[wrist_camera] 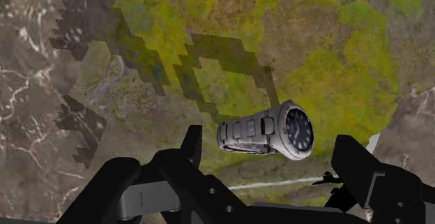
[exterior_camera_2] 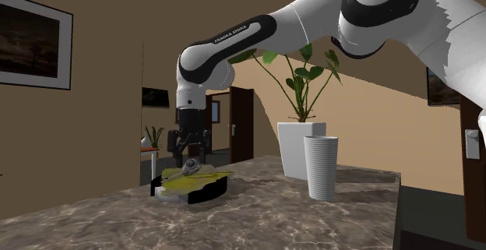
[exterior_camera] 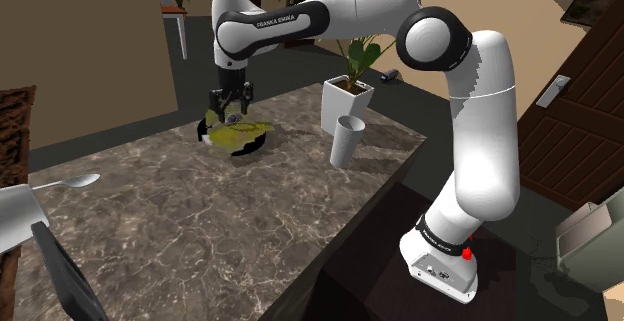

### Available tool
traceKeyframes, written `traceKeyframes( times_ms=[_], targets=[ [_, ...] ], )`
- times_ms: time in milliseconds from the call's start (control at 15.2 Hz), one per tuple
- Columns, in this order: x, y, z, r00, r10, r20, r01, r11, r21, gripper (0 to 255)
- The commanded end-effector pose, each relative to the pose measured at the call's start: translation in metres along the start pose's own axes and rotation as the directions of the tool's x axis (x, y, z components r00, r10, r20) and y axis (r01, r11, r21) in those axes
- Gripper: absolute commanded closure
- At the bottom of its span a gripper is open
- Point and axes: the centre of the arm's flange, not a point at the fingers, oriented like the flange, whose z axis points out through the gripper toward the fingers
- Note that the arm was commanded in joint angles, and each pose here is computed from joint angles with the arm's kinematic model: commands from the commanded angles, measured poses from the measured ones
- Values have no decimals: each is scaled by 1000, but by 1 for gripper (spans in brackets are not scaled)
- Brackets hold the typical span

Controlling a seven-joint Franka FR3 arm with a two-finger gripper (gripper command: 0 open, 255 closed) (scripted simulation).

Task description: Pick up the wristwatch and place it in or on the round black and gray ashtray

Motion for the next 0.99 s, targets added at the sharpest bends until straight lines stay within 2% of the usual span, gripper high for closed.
traceKeyframes(
  times_ms=[0,198,462,924],
  targets=[
    [0,0,0,1000,0,0,0,1000,0,0],
    [0,0,0,1000,0,0,0,1000,0,0],
    [0,0,-50,1000,0,0,0,1000,0,0],
    [0,0,-50,1000,0,0,0,1000,0,0]
  ],
)
